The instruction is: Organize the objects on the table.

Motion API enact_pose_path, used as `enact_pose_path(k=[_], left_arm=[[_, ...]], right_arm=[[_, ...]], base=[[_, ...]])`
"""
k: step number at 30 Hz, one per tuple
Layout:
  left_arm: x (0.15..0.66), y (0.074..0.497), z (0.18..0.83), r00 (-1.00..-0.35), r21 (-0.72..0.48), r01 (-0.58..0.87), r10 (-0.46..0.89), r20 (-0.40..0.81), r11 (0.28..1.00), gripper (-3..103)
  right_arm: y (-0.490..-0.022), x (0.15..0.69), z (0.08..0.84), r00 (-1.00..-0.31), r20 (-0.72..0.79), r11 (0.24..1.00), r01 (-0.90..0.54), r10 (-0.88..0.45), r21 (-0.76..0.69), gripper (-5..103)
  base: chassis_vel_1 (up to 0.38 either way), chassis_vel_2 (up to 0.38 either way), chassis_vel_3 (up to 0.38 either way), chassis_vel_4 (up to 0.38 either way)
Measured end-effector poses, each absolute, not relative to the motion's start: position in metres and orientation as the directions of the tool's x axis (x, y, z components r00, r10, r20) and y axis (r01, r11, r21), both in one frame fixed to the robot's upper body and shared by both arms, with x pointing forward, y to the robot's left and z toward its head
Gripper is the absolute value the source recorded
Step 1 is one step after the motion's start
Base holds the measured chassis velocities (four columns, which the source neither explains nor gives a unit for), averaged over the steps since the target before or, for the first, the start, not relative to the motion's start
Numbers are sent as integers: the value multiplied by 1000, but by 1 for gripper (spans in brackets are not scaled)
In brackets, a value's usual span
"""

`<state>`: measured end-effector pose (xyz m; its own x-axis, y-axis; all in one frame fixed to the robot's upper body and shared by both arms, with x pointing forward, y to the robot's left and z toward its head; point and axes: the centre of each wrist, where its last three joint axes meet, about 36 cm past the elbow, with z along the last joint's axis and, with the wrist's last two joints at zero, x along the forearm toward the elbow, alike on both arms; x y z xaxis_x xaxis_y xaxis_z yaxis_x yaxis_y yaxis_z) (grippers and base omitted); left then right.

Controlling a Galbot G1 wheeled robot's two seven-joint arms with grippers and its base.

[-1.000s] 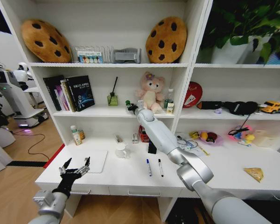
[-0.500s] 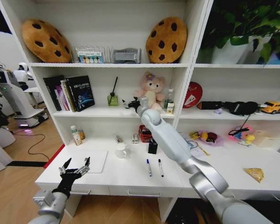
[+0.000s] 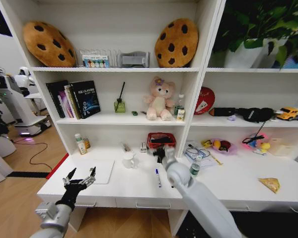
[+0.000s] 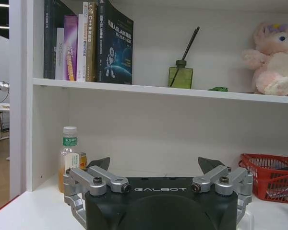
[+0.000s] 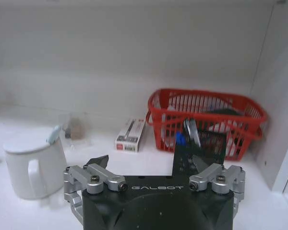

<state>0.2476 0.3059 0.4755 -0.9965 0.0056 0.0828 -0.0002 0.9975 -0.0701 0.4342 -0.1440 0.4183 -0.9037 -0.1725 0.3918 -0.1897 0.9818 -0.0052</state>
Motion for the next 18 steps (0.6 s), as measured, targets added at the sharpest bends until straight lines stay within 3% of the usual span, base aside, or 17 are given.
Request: enact_pose_path(k=[5,9,11,18], left_arm=[[248,306,476,-997,-70,0,6,83,998,100],[248,306,476,-997,-70,0,6,83,998,100],[248,306,476,-997,-70,0,6,83,998,100],[248,306,476,-997,-70,0,6,83,998,100]], right_arm=[[-141,435,390,-882,449,988,-157,-145,12,85],[-140,437,384,-869,478,991,-129,-124,22,83],[-138,442,388,-840,532,994,-87,-105,59,78],[-131,448,415,-757,644,989,-13,-107,149,74]], base=[[0,0,0,0],[0,0,0,0],[0,0,0,0],[0,0,0,0]])
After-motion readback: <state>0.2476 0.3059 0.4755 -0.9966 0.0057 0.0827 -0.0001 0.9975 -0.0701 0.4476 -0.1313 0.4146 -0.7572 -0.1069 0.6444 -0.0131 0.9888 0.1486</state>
